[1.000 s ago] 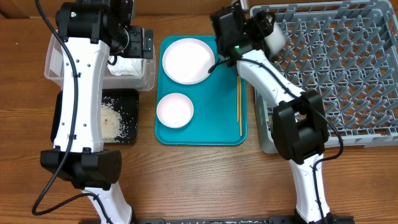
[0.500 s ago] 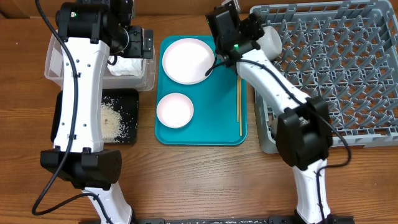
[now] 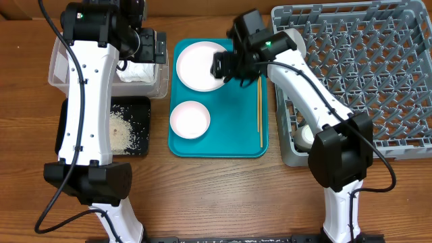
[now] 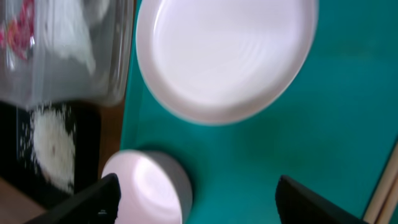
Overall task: Sort waste into correct bins and load items into the dishwasher
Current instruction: 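Grasp the pink bowl on the teal tray with the right gripper, then carry the pink bowl right and place it tilted in the rack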
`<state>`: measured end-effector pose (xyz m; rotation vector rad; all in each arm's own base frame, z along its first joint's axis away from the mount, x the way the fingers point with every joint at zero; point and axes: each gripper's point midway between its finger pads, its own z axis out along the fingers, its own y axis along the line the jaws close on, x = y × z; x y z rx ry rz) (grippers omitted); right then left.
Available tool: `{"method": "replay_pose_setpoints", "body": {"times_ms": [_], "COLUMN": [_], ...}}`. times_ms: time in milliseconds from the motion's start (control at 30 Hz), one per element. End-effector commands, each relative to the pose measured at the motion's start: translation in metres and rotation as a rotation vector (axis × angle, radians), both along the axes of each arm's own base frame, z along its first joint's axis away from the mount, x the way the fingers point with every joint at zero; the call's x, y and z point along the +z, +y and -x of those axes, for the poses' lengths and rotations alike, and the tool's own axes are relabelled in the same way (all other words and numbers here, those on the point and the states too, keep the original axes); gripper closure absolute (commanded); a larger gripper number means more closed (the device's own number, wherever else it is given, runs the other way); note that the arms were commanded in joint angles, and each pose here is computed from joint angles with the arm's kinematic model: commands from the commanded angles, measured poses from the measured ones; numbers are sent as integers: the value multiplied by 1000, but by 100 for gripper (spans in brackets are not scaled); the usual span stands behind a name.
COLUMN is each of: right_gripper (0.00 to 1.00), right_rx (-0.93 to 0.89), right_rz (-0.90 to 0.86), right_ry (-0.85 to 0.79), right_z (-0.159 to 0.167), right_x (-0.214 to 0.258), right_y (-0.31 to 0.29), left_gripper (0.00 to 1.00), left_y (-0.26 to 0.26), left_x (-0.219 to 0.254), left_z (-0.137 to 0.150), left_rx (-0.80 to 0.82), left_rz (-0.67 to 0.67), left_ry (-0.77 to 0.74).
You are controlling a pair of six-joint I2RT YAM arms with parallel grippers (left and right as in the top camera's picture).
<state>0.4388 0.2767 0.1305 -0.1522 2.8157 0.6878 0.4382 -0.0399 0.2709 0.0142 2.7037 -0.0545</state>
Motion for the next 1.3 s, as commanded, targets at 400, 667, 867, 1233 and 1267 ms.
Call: {"method": "replay_pose_setpoints", "body": {"times_ms": [400, 667, 867, 1233, 1267], "right_gripper": [56, 96, 96, 96, 96], "right_rx": [-179, -196, -231, -773, -809], "right_rz": [53, 59, 97, 484, 553], "right_ry": [279, 292, 178, -590, -650], "right_z": [84, 85, 63, 48, 54], "right_x": [-99, -102, -49, 216, 232], "right_y": [34, 33, 3, -207, -222], "left_gripper": [0, 0, 0, 0, 0], "left_y": [1, 1, 1, 1, 1], "left_x": [4, 4, 4, 4, 4], "left_z": [-1, -1, -1, -1, -1], "left_rx": [18, 18, 19, 18, 18], "left_rz": [0, 0, 0, 0, 0], "left_ry": [-15, -15, -15, -15, -15]}}
